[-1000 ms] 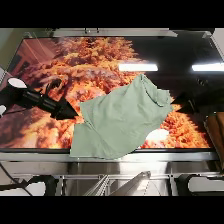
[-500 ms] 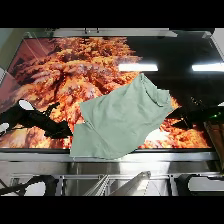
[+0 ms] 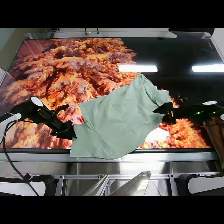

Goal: Fold the shirts.

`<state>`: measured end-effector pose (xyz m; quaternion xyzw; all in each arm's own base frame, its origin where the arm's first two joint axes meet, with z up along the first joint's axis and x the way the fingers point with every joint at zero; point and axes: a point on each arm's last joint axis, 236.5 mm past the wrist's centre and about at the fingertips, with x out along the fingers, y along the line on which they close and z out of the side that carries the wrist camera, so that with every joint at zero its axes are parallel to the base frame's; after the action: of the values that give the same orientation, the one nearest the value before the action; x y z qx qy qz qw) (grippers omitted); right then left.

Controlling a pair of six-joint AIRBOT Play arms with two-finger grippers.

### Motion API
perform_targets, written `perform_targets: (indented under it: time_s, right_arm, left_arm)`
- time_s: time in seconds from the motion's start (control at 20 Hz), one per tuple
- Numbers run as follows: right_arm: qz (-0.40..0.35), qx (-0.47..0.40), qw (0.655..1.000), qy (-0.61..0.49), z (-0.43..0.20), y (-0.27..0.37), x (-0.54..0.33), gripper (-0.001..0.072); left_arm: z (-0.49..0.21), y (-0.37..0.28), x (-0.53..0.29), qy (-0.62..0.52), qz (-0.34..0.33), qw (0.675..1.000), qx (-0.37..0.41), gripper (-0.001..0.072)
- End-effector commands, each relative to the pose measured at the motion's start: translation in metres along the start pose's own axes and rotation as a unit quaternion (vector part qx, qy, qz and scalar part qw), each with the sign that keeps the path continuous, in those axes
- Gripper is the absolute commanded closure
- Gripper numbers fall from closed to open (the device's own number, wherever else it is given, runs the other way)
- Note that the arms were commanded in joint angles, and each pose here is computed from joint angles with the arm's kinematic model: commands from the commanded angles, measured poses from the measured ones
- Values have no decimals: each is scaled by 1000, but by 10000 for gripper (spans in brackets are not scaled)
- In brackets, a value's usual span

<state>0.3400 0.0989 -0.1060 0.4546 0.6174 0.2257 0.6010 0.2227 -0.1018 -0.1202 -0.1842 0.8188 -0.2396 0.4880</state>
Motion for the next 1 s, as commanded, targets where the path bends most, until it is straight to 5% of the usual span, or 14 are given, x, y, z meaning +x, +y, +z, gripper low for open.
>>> perform_targets:
  time_s: [0.0, 0.05, 0.1, 0.25, 0.35, 0.55, 0.75, 0.95]
  right_arm:
    - [37, -23, 999, -5, 4, 23, 19, 229]
    - [43, -33, 999, 1, 1, 25, 18, 414]
    - [50, -35, 998, 9, -3, 29, 17, 460]
    - [87, -35, 994, 47, -21, 44, 8, 465]
    - [138, -64, 985, 79, -41, 71, -5, 689]
    - [315, -155, 934, 69, -69, 187, -70, 688]
    - [423, -351, 835, -23, -126, 329, -174, 688]
    - [385, -553, 721, -164, -226, 455, -253, 688]
  left_arm:
    - [56, -8, 5, -84, 13, 996, 20, 409]
    - [59, -14, 4, -88, 5, 996, 25, 493]
    - [62, -22, 2, -93, -4, 995, 39, 690]
    - [67, -49, -11, -100, -47, 992, 61, 692]
    - [62, -86, -28, -112, -112, 984, 87, 692]
    - [18, -203, -121, -180, -308, 914, 191, 693]
    - [-102, -323, -271, -303, -461, 750, 363, 694]
    - [-276, -407, -393, -493, -440, 538, 524, 693]
